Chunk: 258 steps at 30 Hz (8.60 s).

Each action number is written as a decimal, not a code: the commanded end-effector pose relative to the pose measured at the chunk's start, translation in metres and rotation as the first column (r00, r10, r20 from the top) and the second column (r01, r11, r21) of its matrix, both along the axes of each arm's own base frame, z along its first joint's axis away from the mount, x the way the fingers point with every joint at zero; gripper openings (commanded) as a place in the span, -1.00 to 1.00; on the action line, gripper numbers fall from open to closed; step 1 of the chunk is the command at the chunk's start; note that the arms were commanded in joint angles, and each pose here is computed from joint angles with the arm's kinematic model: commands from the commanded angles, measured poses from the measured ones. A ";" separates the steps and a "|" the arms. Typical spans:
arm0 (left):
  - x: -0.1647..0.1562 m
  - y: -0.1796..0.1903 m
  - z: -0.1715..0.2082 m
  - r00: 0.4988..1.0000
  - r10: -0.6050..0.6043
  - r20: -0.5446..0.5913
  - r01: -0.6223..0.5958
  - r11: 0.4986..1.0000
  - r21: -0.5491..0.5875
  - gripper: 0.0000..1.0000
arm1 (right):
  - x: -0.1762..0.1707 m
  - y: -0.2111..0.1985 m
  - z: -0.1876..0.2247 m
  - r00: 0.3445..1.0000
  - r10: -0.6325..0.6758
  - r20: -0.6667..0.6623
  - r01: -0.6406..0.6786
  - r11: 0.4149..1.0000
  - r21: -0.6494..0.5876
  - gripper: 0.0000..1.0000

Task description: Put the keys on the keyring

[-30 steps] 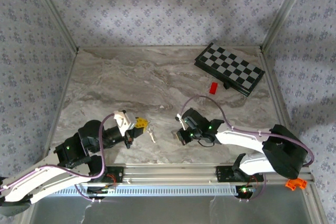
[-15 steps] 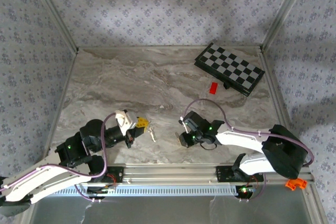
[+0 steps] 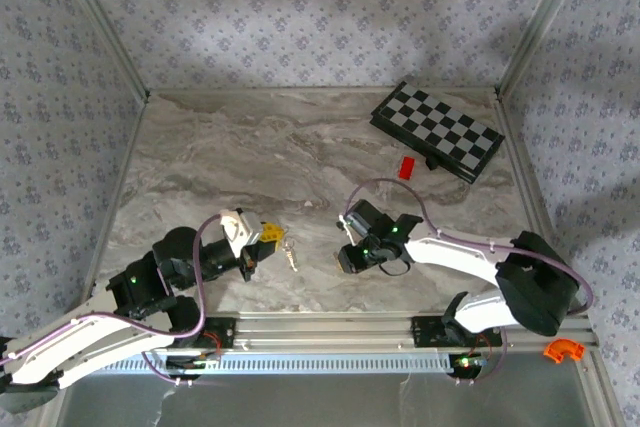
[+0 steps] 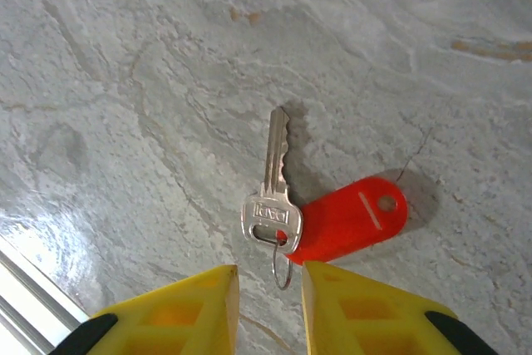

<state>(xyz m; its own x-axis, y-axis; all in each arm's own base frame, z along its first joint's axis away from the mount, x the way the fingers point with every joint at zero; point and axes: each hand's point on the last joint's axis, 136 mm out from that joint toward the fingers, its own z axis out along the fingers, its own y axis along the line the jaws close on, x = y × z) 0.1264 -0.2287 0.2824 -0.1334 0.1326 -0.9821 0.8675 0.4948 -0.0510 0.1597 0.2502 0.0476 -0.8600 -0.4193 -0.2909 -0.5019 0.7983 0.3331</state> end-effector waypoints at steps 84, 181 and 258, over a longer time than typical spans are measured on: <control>-0.006 -0.002 0.017 0.999 -0.037 0.020 0.039 0.996 -0.084 -1.00 | -0.052 -0.050 -0.015 0.989 -0.132 -0.066 0.116 0.972 -0.203 -0.23; -0.010 0.002 0.026 0.998 -0.048 0.042 0.052 0.992 -0.118 -1.00 | -0.022 -0.051 -0.009 0.985 -0.175 0.009 0.175 0.981 -0.086 -0.19; -0.011 0.012 0.031 0.997 -0.021 0.071 0.032 0.988 -0.154 -1.00 | -0.043 -0.072 -0.006 0.980 -0.152 -0.127 0.092 0.916 -0.391 -0.34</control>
